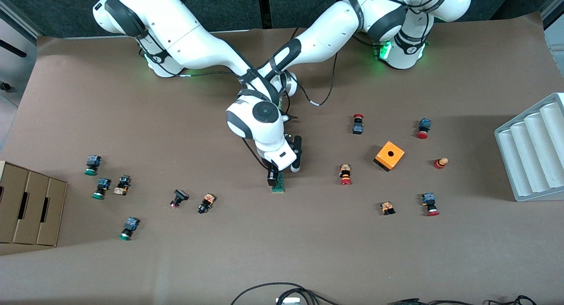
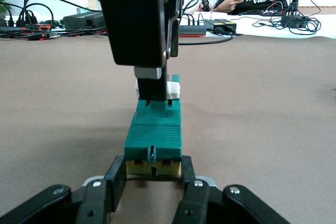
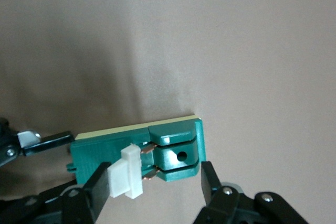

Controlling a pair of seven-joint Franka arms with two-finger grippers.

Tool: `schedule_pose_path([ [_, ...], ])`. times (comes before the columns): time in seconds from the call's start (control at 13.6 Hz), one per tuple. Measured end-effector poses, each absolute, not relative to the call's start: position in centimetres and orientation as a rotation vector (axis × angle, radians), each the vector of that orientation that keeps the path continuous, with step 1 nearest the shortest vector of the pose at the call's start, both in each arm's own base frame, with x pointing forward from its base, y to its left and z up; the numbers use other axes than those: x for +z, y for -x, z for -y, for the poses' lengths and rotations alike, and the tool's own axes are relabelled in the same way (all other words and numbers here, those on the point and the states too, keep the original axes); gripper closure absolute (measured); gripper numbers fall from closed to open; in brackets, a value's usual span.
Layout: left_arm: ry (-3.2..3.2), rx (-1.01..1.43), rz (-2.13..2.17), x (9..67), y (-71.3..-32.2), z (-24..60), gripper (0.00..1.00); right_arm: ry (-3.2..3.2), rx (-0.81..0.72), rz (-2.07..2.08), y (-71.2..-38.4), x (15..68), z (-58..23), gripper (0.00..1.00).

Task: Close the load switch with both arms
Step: 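Press the white handle down with the right gripper, left gripper holding base, then keep pushing the white handle down toward the copper contacts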

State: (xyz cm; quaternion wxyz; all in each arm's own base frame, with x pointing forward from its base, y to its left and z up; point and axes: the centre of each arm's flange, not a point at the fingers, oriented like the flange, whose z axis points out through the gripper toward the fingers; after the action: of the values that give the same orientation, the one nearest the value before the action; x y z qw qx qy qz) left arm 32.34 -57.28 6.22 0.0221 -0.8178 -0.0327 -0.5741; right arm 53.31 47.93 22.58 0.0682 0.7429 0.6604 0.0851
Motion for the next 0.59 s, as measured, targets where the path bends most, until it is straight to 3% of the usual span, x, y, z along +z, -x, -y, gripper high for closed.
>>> schedule_pose_path([
  [0.59, 2.534, -1.779, 0.101, 6.22, -32.34, 57.28, 0.53, -2.242, 0.259, -1.984, -53.51, 22.73, -47.74, 0.31],
])
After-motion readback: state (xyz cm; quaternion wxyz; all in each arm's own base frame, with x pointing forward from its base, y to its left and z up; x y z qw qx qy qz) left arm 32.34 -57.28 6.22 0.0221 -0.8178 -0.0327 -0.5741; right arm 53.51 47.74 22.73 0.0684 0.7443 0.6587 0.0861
